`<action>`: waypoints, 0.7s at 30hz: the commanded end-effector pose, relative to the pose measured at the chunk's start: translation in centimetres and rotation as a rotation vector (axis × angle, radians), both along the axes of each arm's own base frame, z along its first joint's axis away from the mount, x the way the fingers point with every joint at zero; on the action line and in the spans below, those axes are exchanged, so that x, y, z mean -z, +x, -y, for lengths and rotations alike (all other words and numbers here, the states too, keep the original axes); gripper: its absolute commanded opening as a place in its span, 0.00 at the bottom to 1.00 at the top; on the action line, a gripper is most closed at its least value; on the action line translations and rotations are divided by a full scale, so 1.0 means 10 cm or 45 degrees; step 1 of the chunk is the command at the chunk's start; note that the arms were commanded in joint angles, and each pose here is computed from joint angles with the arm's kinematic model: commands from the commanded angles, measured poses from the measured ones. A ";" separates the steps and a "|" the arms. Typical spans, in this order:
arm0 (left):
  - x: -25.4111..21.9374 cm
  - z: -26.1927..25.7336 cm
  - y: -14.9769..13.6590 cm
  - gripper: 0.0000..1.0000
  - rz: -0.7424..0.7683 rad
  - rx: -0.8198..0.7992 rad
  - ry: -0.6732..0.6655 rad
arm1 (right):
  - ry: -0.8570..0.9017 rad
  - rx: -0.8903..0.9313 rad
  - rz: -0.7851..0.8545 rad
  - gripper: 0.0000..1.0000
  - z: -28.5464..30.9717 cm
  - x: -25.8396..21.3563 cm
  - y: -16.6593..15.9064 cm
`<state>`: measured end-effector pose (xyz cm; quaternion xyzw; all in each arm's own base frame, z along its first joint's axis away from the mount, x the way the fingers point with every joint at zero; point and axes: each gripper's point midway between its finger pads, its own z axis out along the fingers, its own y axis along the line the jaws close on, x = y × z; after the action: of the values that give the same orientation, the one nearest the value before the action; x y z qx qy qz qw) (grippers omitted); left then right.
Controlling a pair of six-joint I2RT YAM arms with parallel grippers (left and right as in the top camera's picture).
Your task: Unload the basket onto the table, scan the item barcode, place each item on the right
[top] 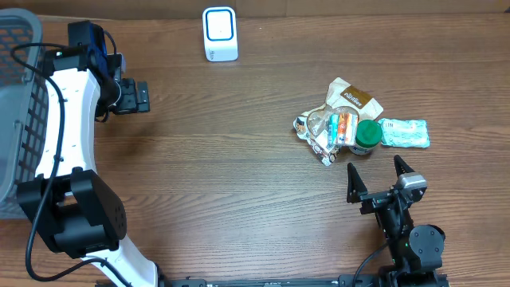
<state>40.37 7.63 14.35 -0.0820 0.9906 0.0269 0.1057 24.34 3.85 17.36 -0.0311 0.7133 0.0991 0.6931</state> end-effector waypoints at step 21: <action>-0.86 0.02 -0.12 1.00 0.283 0.014 0.053 | 0.008 0.006 0.003 1.00 0.01 0.02 0.00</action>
<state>40.12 7.57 16.58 -0.0820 0.9872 0.0296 0.1338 24.34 3.85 17.36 -0.0311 0.7133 0.0991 0.6931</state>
